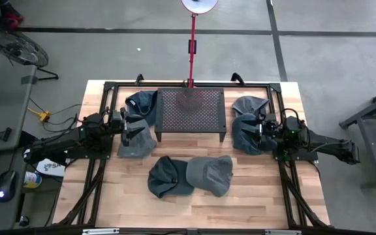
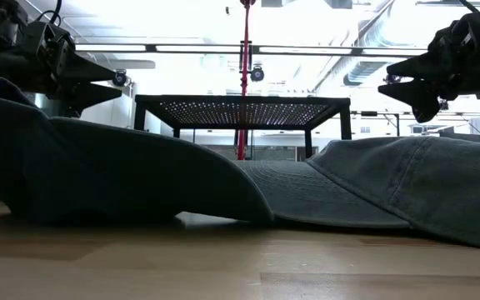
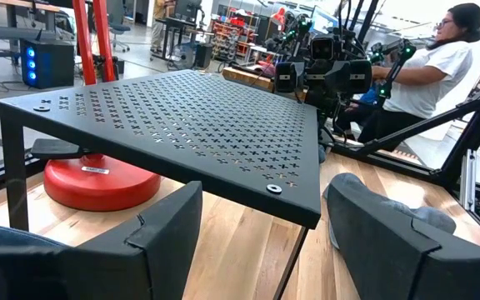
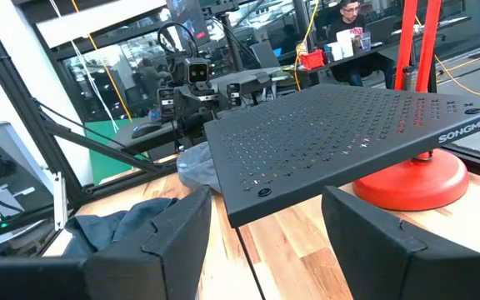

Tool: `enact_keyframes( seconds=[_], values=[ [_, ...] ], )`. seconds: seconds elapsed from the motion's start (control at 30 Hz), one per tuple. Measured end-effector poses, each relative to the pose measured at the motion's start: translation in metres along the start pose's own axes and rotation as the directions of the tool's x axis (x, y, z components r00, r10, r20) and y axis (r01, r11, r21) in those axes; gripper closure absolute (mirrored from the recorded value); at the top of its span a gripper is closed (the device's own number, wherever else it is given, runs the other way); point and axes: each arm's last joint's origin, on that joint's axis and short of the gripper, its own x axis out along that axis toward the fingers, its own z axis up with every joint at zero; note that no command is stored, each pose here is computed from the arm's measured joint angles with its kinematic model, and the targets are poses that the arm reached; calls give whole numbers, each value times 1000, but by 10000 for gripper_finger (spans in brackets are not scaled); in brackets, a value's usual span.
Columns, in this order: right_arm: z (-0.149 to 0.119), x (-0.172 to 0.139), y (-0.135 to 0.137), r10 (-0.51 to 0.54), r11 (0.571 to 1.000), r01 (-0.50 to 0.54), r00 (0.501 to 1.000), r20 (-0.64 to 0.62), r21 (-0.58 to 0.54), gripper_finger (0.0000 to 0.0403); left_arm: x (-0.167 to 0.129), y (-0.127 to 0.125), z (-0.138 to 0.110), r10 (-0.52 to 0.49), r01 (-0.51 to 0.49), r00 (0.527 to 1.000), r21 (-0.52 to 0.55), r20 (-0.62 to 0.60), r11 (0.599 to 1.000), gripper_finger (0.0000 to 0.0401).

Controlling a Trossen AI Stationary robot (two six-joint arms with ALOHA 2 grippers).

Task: Pick & Place hat

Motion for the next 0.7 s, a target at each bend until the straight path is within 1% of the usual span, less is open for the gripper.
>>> enact_keyframes(
  seconds=[0.4,0.47,0.7],
  values=[
    [0,0,0,0,1000,0,1000,0,4,181,0,0,0,0,0,1000,0,0,1000,146],
    [0,0,0,6,999,-6,1000,-2,41,181,0,0,0,0,0,1000,0,0,1000,146],
    [5,-1,4,78,984,-74,997,-18,164,181,0,0,0,0,0,1000,0,0,1000,146]
  ],
)
